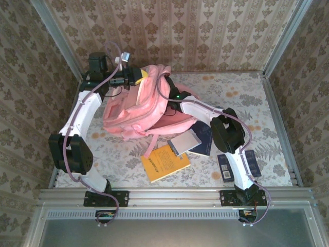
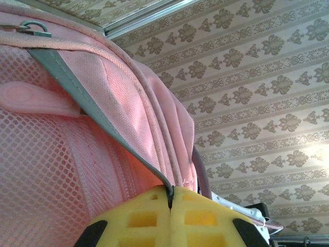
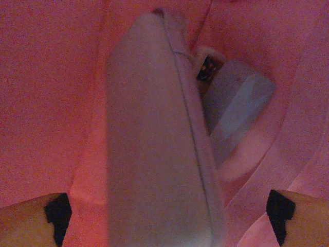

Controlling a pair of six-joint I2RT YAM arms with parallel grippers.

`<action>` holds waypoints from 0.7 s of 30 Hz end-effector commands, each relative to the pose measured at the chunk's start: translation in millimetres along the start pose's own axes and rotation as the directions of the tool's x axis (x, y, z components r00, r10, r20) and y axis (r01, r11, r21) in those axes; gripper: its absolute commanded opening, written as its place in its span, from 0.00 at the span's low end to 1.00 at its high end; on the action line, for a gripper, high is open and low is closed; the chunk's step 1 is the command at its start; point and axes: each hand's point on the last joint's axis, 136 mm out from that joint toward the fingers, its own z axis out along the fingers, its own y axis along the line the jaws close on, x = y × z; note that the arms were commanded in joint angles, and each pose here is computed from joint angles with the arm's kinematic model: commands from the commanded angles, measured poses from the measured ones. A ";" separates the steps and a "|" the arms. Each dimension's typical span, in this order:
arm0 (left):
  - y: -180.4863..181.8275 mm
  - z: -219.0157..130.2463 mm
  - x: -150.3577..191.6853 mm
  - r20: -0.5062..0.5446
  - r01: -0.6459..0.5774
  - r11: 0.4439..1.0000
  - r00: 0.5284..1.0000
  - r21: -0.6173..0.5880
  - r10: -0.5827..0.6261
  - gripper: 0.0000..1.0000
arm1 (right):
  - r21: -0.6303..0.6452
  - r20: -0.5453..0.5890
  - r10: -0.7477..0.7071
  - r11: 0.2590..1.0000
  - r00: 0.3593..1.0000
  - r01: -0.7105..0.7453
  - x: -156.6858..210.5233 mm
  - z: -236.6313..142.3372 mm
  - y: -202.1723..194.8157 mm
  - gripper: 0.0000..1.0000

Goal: Pack the student bag

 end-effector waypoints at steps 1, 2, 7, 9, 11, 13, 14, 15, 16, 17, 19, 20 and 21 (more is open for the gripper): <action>-45.5 -10.3 14.4 -0.048 -0.138 0.984 0.988 0.112 0.144 0.00 | -0.038 0.060 0.030 0.999 0.998 -0.028 -13.5 -19.2 15.6 1.00; -43.1 -10.6 13.5 -0.045 -0.132 0.985 0.989 0.108 0.138 0.00 | -0.030 0.069 0.018 0.999 0.997 -0.016 -14.0 -23.3 14.8 0.99; -33.6 -16.4 5.6 -0.016 -0.115 0.990 0.993 0.082 0.116 0.00 | 0.049 0.119 -0.061 0.997 0.991 0.055 -9.3 -51.0 5.8 1.00; -29.2 -20.4 1.9 0.002 -0.110 0.992 0.994 0.067 0.110 0.00 | 0.088 0.170 -0.106 0.992 0.980 0.092 -10.3 -71.0 3.1 1.00; -23.1 -24.8 -2.0 0.023 -0.104 0.993 0.994 0.050 0.103 0.00 | 0.106 0.274 -0.099 0.992 0.957 0.073 -14.3 -94.7 -1.6 1.00; -14.0 -29.0 -7.0 0.048 -0.088 0.996 0.995 0.027 0.087 0.00 | 0.123 0.354 -0.084 0.992 0.932 0.043 -16.1 -115.9 -13.6 1.00; -8.8 -31.3 -10.1 0.064 -0.075 0.997 0.995 0.012 0.074 0.00 | 0.128 0.382 -0.070 0.992 0.922 0.022 -16.6 -126.8 -22.8 1.00; -3.4 -34.4 -14.4 0.084 -0.061 0.998 0.995 -0.004 0.061 0.00 | 0.106 0.397 -0.053 0.994 0.916 0.012 -18.4 -135.6 -29.1 1.00; 1.6 -36.2 -17.6 0.099 -0.048 0.999 0.994 -0.016 0.049 0.00 | 0.080 0.399 -0.045 0.997 0.916 0.014 -19.1 -141.7 -31.3 1.00; 5.7 -39.3 -22.2 0.119 -0.037 0.999 0.992 -0.028 0.040 0.00 | 0.080 0.404 -0.051 0.997 0.913 0.020 -19.2 -150.4 -32.9 1.00; 11.4 -41.3 -29.1 0.140 -0.030 0.999 0.989 -0.045 0.036 0.00 | 0.125 0.422 -0.103 0.991 0.901 0.055 -17.9 -168.1 -30.7 0.99; 14.3 -41.5 -31.5 0.145 -0.028 0.998 0.989 -0.056 0.036 0.00 | 0.156 0.425 -0.110 0.987 0.898 0.047 -16.7 -175.7 -32.8 0.98; 16.8 -40.5 -33.0 0.147 -0.028 0.997 0.988 -0.068 0.038 0.00 | 0.179 0.413 -0.099 0.984 0.905 0.026 -15.0 -181.0 -35.9 0.97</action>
